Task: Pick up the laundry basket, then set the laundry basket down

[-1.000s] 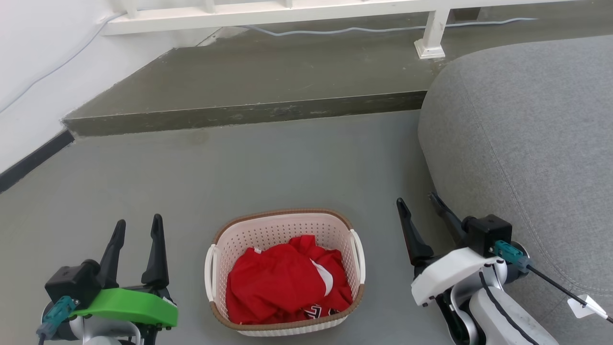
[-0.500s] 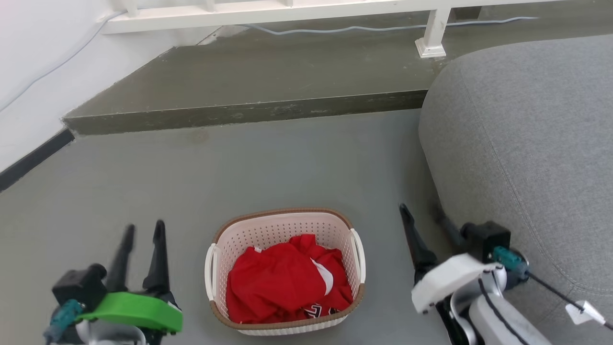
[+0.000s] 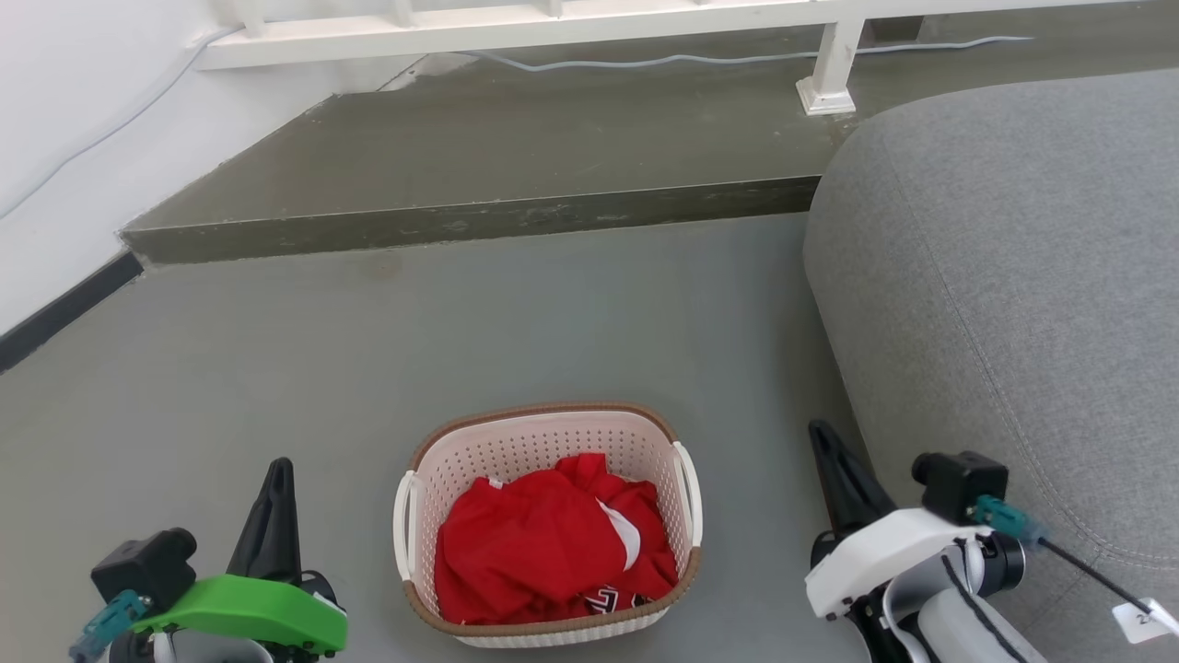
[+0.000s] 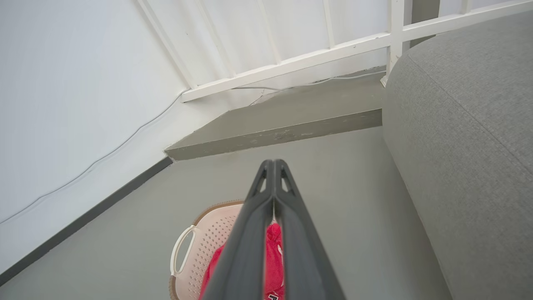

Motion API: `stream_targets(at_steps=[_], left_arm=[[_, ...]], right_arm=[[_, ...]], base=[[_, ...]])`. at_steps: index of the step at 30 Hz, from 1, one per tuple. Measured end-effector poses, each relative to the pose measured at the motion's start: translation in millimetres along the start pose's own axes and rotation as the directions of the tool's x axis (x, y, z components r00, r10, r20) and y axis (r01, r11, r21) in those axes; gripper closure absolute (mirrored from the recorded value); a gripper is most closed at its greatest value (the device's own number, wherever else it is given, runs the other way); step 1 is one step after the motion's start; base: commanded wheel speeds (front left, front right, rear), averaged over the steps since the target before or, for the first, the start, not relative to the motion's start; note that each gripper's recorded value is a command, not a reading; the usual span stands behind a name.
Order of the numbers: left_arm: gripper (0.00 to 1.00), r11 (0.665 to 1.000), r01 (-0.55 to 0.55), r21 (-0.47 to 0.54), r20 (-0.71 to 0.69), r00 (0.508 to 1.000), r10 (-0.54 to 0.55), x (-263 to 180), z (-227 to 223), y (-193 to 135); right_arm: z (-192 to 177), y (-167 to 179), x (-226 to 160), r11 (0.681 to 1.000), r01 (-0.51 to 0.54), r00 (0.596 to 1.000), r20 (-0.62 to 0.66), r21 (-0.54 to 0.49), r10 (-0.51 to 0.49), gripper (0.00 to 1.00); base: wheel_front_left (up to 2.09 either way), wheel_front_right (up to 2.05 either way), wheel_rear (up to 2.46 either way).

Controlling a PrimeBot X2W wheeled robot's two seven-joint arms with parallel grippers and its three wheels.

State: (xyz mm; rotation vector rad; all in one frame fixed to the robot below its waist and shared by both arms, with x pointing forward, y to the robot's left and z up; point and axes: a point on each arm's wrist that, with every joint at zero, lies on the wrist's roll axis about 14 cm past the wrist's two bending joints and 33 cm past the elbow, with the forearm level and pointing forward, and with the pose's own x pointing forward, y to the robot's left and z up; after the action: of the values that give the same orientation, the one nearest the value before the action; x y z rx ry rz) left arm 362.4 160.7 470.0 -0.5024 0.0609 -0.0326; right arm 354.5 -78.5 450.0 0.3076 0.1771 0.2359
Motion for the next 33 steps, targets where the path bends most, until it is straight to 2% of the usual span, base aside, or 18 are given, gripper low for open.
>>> stream_targets(at_steps=[8, 16, 26, 33], left_arm=[[1.0, 0.994, -0.029, -0.104, -0.015, 1.0, 0.027, -0.3, -1.1, 4.7], [1.0, 0.981, -0.057, -0.185, -0.03, 0.998, 0.052, -0.6, -1.7, 10.4], [1.0, 0.95, -0.088, -0.299, -0.051, 0.996, 0.076, -0.9, -3.4, 16.0], [1.0, 0.92, -0.1, -0.38, -0.061, 0.995, 0.083, -1.0, -3.5, 18.9]], right_arm=[[5.8, -11.4, 1.7, 0.99, 0.044, 0.999, 0.0, 0.132, -0.044, 1.0], [9.5, -21.5, 2.5, 0.968, 0.079, 0.997, -0.008, 0.24, -0.08, 1.0], [14.9, -36.5, 2.1, 0.922, 0.118, 0.992, -0.013, 0.37, -0.122, 1.0], [18.3, -46.3, 1.3, 0.871, 0.134, 0.99, -0.019, 0.472, -0.142, 1.0]], base=[[0.0, 0.0, 0.0], [0.0, 0.0, 0.0], [0.0, 0.0, 0.0], [0.0, 0.0, 0.0]])
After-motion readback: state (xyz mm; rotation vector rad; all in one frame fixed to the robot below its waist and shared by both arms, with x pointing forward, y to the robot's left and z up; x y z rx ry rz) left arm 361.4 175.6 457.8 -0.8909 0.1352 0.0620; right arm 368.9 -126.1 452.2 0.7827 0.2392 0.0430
